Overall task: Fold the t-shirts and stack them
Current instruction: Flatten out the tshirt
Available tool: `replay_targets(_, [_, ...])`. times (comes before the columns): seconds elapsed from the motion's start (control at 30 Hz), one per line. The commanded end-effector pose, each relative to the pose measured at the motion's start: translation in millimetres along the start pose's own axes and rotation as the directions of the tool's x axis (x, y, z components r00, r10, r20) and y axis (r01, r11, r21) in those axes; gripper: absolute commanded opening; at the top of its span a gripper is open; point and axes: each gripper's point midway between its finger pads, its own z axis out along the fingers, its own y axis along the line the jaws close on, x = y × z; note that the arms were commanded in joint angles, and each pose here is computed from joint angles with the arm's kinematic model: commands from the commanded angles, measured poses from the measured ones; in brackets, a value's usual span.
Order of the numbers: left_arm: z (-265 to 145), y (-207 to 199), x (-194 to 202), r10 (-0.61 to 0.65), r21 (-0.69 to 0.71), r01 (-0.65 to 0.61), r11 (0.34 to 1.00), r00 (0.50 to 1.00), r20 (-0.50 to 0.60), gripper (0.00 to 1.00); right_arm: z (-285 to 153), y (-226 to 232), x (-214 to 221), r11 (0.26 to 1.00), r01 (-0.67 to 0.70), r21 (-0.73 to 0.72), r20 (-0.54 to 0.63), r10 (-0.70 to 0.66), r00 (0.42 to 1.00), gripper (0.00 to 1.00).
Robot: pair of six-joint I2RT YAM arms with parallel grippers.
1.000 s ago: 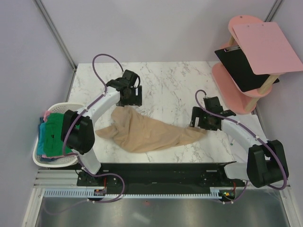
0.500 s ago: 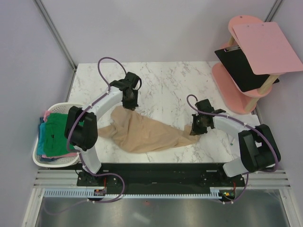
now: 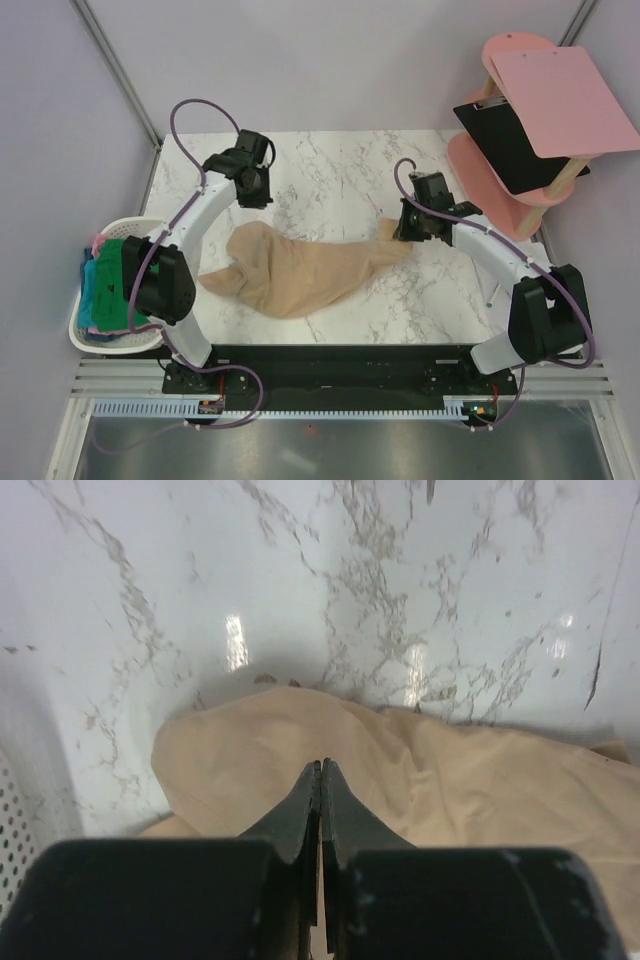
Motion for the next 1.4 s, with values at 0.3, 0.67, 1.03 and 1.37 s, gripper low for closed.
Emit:
replay_targets(0.3, [-34, 15, 8, -0.021, 0.035, 0.02, 0.999, 0.999, 0.032, 0.02, -35, -6, -27, 0.999, -0.004, 0.042, 0.179, -0.003, 0.984, 0.0])
replay_targets(0.67, [22, 2, 59, -0.039, 0.083, 0.051, 0.995, 0.989, -0.143, 0.9, -10, -32, 35, 0.997, -0.025, 0.076, 0.049, 0.021, 0.999, 0.0])
replay_targets(1.03, [14, -6, 27, -0.018, 0.116, 0.027, 0.993, 0.997, -0.072, 0.02, -5, -27, 23, 0.998, -0.008, 0.07, 0.061, 0.003, 0.998, 0.0])
replay_targets(1.37, [-105, 2, -74, -0.021, 0.109, -0.012, 0.994, 0.957, 0.289, 0.02, -18, -9, -30, 0.999, 0.024, 0.044, 0.201, -0.032, 0.979, 0.0])
